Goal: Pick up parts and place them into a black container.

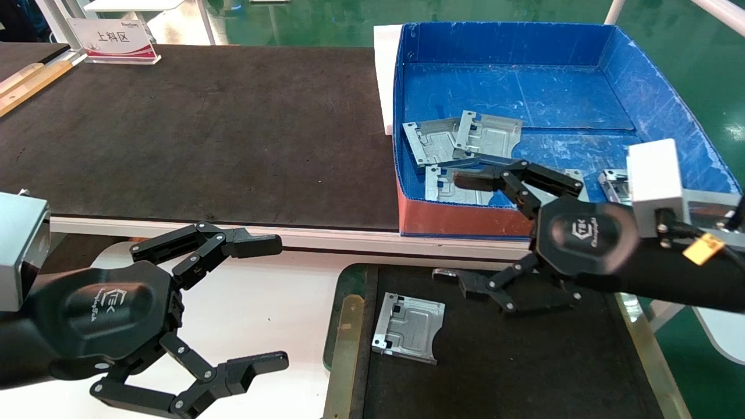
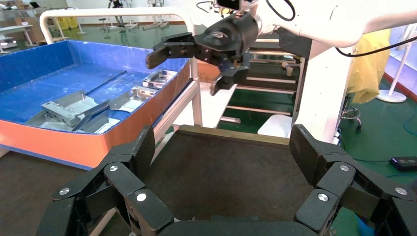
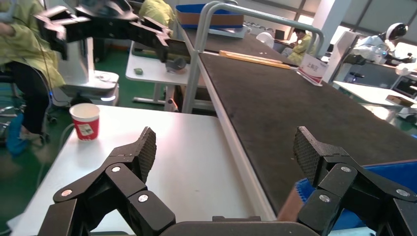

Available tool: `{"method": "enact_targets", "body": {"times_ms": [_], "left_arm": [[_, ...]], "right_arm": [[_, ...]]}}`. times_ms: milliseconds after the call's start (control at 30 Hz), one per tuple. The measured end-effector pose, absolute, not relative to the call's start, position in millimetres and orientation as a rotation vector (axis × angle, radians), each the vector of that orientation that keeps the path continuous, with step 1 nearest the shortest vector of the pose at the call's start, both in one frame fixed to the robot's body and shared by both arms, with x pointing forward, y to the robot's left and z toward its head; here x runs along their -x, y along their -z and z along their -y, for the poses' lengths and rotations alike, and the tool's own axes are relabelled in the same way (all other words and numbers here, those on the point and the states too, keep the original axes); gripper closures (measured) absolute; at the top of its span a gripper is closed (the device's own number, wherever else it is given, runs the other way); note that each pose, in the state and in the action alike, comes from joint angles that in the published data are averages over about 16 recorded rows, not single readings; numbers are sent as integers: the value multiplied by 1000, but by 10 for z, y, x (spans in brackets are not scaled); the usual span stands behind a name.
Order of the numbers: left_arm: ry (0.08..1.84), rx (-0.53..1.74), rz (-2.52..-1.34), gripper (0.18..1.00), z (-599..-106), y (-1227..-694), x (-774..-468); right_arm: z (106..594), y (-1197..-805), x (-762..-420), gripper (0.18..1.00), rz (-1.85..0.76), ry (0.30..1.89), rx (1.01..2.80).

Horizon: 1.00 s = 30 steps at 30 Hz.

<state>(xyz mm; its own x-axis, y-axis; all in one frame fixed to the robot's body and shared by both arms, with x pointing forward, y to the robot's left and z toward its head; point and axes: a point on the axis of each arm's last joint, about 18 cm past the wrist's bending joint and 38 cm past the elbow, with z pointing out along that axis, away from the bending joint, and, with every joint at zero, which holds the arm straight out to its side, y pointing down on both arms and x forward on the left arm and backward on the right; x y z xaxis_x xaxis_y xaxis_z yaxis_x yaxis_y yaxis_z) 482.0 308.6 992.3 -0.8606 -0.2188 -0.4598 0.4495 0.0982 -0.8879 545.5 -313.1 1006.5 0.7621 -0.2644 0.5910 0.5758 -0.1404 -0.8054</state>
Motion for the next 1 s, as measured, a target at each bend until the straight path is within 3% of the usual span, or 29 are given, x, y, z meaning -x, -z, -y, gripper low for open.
{"method": "enact_targets", "body": {"times_ms": [1000], "left_arm": [[1814, -224, -1898, 184, -3087, -9923, -4821]], "right_arm": [[3012, -9915, -4715, 178, 235, 546, 1598]]}}
